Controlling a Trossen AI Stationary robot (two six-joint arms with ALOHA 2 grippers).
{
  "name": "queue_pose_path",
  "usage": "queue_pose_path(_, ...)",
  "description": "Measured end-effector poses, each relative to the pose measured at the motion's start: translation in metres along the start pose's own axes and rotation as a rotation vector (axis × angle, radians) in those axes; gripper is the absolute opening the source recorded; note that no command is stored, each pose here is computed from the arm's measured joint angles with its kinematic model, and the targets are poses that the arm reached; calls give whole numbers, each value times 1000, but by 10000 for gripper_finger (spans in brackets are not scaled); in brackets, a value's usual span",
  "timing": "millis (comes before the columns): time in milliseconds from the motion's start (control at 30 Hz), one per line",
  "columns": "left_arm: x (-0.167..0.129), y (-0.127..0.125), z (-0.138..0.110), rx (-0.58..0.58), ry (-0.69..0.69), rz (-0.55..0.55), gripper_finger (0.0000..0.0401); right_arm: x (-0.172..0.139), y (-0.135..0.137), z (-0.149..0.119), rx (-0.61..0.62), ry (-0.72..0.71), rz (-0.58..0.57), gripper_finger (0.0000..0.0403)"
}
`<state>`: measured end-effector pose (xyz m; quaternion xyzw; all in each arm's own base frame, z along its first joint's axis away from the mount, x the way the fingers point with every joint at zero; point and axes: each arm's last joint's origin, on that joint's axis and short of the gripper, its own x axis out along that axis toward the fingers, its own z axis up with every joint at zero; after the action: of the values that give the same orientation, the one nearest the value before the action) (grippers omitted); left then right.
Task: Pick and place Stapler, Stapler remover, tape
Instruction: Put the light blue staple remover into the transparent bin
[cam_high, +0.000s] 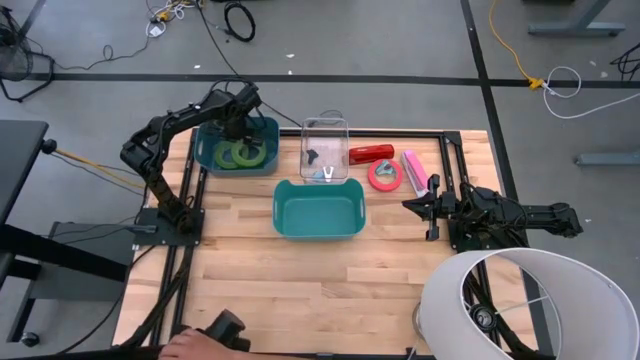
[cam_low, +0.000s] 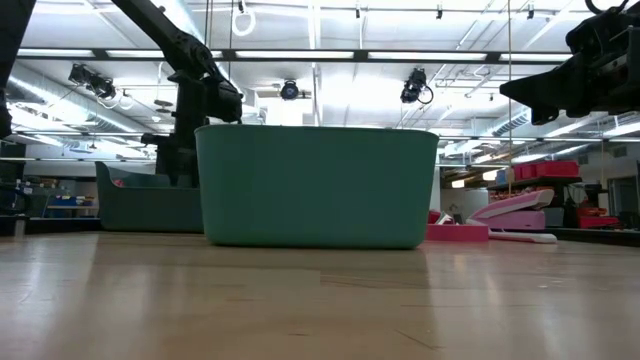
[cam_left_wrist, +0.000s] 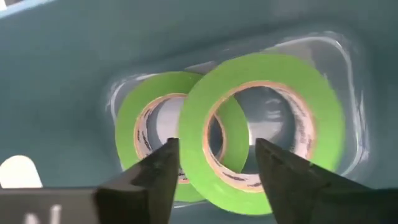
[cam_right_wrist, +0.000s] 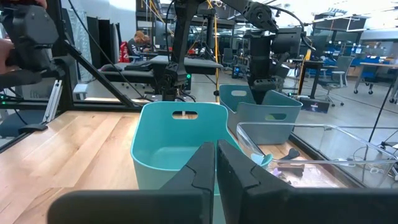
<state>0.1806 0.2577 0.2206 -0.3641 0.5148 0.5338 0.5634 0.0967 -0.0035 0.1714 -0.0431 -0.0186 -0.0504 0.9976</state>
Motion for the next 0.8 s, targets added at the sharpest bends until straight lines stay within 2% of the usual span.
queue_pose_path(233,-1,-2,-1,35,0,-1,270,0,0,0,0,0,0,18)
queue_pose_path(633,-30,-16,-13,89,-96,-63,264,0,0,0,0,0,0,18)
queue_pose_path(800,-46,-24,-20,134,-133,-166,264,0,0,0,0,0,0,18)
